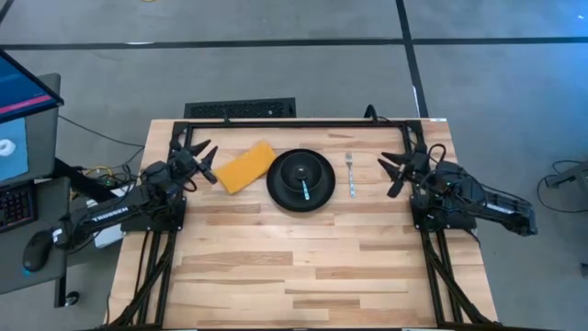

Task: Set table place
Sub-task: Return to Home Position

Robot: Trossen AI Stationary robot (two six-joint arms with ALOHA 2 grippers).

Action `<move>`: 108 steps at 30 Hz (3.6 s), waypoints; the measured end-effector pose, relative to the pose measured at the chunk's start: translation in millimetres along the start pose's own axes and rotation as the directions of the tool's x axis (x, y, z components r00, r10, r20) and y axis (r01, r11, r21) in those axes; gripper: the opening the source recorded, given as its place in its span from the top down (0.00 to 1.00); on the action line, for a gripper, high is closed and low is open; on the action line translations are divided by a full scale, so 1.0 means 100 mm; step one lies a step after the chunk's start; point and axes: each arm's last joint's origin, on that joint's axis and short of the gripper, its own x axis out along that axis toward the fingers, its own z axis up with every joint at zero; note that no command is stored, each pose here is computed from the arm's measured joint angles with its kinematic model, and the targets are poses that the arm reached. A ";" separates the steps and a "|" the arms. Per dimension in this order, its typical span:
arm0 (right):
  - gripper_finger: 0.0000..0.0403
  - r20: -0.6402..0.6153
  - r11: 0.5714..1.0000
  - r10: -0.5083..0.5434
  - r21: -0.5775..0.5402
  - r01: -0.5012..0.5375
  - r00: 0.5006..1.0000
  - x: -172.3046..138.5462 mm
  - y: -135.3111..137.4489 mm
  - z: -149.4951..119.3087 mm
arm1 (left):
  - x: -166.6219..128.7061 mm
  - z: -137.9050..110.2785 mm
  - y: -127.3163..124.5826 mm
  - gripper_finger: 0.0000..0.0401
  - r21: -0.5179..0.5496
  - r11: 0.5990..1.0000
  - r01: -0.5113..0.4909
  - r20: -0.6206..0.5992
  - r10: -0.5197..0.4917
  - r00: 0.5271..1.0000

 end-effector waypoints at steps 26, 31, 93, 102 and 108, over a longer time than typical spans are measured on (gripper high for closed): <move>0.66 0.073 0.999 0.000 -0.037 0.002 0.997 0.09 0.03 -0.19 | -0.09 -0.06 0.05 0.65 0.018 0.998 -0.054 -0.047 0.054 0.997; 0.66 0.092 1.000 0.000 -0.022 0.002 0.996 0.12 0.04 -0.25 | -0.09 -0.07 0.05 0.65 0.020 0.998 -0.052 -0.051 0.053 0.997; 0.66 0.090 0.999 -0.022 -0.038 0.025 0.996 0.12 0.02 -0.26 | -0.09 -0.07 0.04 0.65 -0.011 0.999 -0.053 -0.057 0.052 0.997; 0.66 0.089 0.999 -0.022 -0.038 0.025 0.996 0.12 0.03 -0.26 | -0.09 -0.07 0.04 0.65 -0.011 0.999 -0.053 -0.058 0.052 0.997; 0.66 0.089 0.999 -0.022 -0.038 0.025 0.996 0.12 0.03 -0.26 | -0.09 -0.07 0.04 0.65 -0.011 0.999 -0.053 -0.057 0.052 0.997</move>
